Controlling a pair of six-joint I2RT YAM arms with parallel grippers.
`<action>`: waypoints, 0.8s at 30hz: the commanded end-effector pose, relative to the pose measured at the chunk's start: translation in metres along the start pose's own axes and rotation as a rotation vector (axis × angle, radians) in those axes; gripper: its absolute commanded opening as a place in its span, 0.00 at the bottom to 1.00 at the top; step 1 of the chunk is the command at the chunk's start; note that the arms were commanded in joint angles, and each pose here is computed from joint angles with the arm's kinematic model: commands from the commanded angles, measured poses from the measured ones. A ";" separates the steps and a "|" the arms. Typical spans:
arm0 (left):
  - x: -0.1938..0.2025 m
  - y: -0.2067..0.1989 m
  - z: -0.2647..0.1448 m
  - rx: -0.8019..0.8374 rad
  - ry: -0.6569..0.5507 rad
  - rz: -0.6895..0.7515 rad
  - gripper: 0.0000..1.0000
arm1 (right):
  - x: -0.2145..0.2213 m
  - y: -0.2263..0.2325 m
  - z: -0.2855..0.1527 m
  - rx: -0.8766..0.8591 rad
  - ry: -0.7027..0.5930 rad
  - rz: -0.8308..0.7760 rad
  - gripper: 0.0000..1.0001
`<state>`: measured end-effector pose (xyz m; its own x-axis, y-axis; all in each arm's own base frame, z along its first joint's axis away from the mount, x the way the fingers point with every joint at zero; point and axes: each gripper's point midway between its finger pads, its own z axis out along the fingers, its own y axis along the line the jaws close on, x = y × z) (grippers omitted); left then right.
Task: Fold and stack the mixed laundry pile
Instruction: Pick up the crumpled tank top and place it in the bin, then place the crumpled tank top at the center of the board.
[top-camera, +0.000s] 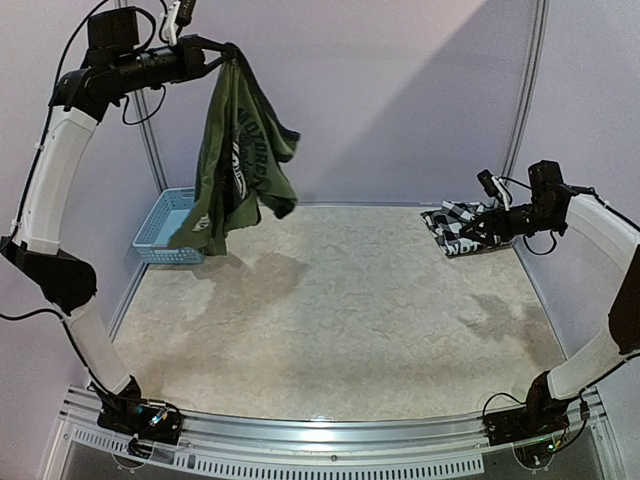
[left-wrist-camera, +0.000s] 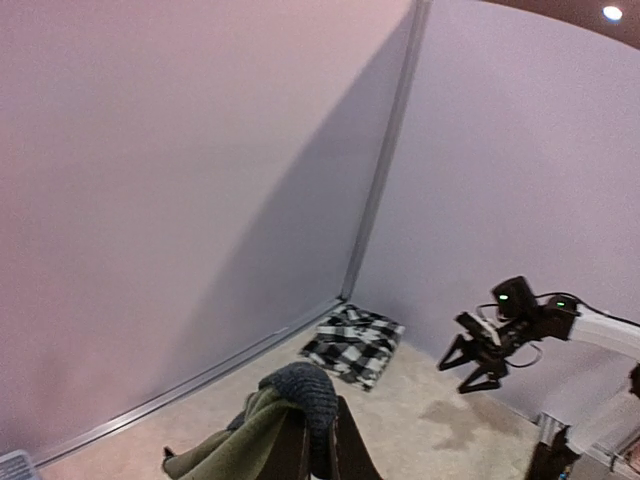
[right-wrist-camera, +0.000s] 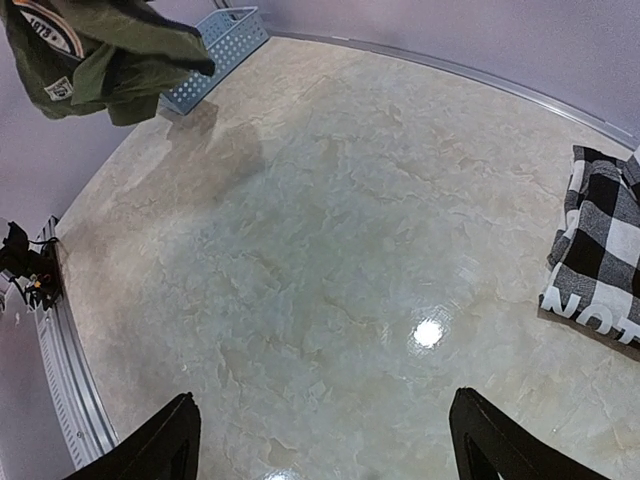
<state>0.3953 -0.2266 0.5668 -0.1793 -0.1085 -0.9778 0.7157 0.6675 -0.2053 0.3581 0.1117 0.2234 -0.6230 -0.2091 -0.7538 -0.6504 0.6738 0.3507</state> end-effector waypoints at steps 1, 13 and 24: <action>0.000 -0.076 0.011 0.280 -0.005 -0.055 0.00 | -0.014 0.016 -0.014 -0.016 -0.036 -0.039 0.87; 0.252 -0.109 0.158 0.365 0.519 -0.346 0.25 | 0.000 0.033 -0.027 -0.026 0.000 -0.090 0.88; 0.351 -0.039 0.126 0.029 0.758 -0.234 0.49 | 0.064 0.072 0.005 -0.098 0.253 -0.252 0.81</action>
<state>0.4021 -0.4178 0.2034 -0.7903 0.2553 -0.5571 0.5779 0.6129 -0.5389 0.3023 0.1388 0.2293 -0.5267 -0.4070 -0.7463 -0.7840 0.5720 0.2413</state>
